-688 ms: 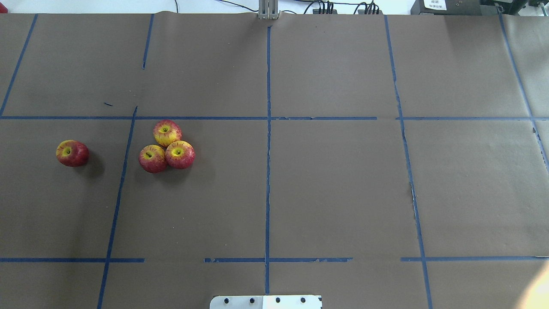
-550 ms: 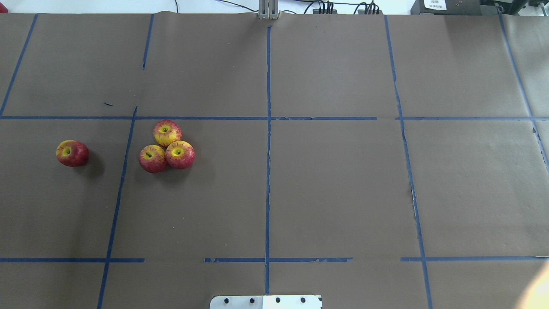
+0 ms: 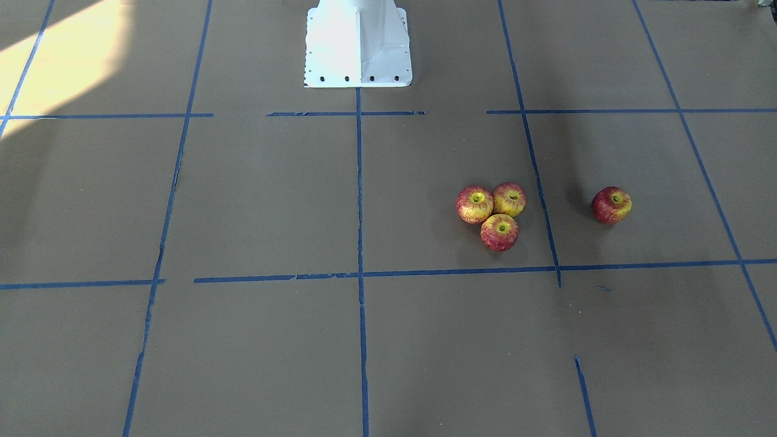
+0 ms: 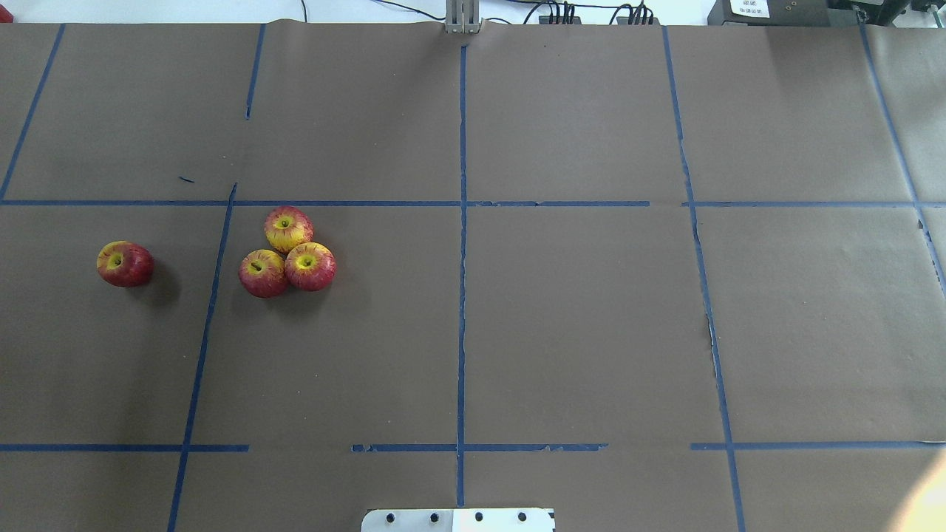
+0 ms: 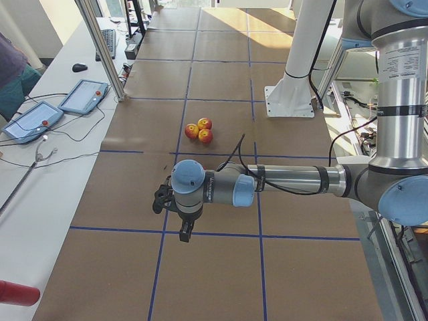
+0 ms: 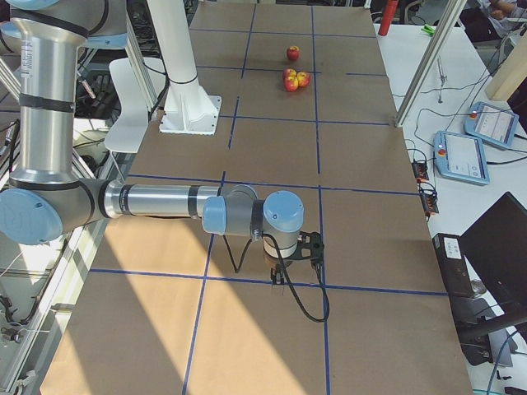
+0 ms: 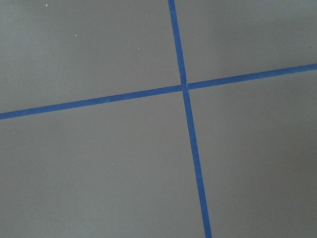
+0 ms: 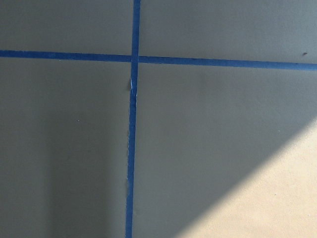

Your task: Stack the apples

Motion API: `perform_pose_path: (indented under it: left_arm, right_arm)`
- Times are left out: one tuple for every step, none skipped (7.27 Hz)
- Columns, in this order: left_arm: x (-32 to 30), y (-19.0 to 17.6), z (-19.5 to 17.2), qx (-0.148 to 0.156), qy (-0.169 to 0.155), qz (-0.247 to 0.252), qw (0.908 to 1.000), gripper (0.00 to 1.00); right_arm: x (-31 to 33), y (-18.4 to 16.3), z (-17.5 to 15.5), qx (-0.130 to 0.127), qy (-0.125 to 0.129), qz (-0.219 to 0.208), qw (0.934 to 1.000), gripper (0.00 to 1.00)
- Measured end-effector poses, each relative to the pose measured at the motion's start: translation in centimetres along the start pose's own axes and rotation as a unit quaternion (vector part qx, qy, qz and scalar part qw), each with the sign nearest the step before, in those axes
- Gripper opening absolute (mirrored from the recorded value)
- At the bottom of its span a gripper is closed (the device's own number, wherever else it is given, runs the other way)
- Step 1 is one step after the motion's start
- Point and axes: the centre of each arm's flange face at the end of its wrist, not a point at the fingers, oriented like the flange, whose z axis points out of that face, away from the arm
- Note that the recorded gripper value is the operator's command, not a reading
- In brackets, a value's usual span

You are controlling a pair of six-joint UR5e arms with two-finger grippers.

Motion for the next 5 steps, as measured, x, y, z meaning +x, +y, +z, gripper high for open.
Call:
perform_pose_path:
  left_arm:
    - [1.8, -0.8, 0.8, 0.002, 0.011, 0.013, 0.9999, 1.0]
    - [4.1, -1.8, 1.3, 0.013, 0.017, 0.017, 0.9996, 1.0]
    - [6.9, -2.8, 1.7, 0.032, 0.023, 0.017, 0.9991, 1.0]
    - [10.0, -3.7, 2.2, 0.054, 0.022, 0.007, 0.9983, 1.0]
    - [13.3, -4.4, 3.2, 0.078, 0.009, -0.012, 0.9968, 1.0]
  right_arm:
    - [0.0, 0.0, 0.0, 0.0, 0.0, 0.0, 1.0, 1.0]
    - [0.0, 0.0, 0.0, 0.0, 0.0, 0.0, 1.0, 1.0]
    - [0.0, 0.0, 0.0, 0.0, 0.0, 0.0, 1.0, 1.0]
    - [0.0, 0.0, 0.0, 0.0, 0.0, 0.0, 1.0, 1.0]
    - [0.0, 0.0, 0.0, 0.0, 0.0, 0.0, 1.0, 1.0]
